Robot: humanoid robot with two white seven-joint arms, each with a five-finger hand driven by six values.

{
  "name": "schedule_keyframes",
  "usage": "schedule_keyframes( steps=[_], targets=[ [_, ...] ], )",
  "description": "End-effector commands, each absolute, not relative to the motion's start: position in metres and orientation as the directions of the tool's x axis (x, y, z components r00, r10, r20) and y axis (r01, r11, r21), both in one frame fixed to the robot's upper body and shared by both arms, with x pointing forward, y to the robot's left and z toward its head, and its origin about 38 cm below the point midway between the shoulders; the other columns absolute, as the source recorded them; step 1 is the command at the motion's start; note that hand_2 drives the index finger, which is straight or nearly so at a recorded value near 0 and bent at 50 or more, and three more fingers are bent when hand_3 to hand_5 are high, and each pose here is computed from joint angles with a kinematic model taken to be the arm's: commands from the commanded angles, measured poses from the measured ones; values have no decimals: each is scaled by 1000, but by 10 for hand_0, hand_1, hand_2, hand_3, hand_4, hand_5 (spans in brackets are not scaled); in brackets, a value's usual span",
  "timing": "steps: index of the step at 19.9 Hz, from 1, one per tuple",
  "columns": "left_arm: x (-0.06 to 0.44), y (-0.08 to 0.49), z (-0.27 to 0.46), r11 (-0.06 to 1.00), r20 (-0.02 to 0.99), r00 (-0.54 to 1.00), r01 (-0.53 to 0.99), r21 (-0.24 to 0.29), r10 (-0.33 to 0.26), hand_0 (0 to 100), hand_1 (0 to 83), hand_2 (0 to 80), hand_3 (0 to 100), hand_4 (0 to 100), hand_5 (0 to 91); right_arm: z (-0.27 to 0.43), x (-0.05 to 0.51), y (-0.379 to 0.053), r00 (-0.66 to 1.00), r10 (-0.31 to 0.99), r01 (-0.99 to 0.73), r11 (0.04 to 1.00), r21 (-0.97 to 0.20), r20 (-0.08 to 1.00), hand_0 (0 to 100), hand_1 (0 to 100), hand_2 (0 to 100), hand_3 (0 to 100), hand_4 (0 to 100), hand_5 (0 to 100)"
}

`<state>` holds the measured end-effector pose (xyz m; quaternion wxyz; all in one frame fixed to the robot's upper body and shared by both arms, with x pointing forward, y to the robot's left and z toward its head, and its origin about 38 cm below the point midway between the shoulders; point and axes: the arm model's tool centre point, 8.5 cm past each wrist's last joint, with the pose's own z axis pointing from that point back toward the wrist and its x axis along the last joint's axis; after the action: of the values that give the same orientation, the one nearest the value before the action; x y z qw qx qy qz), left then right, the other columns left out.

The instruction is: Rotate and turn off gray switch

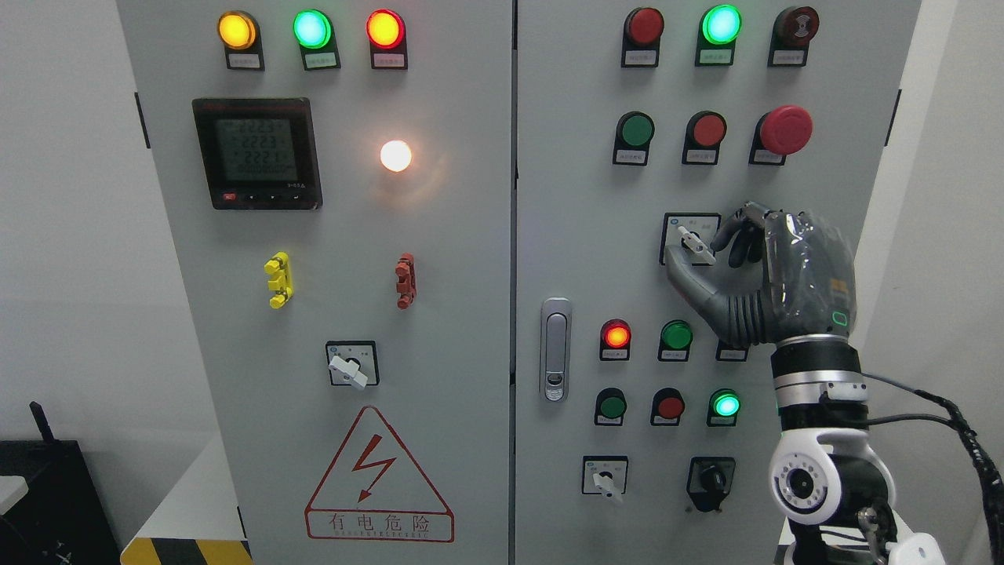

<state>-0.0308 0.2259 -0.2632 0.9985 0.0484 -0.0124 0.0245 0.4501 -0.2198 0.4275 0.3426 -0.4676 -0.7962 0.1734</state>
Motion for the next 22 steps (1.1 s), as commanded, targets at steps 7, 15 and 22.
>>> schedule_keyframes(
  steps=[7,15,22],
  targets=[
    [-36,226,-263,994,13,999,-47,101,46,120,389,0,0,0,0,427,452,-219,-313,869,628,492,-603,383,153,439,646,850,856,998],
    [-36,226,-263,994,13,999,-47,100,46,120,389,0,0,0,0,426,453,-218,-309,869,626,492,-605,388,159,444,656,861,862,999],
    [-36,226,-263,994,13,999,-47,101,46,120,389,0,0,0,0,426,453,-218,-307,869,626,492,-605,389,167,436,664,869,869,999]
  ],
)
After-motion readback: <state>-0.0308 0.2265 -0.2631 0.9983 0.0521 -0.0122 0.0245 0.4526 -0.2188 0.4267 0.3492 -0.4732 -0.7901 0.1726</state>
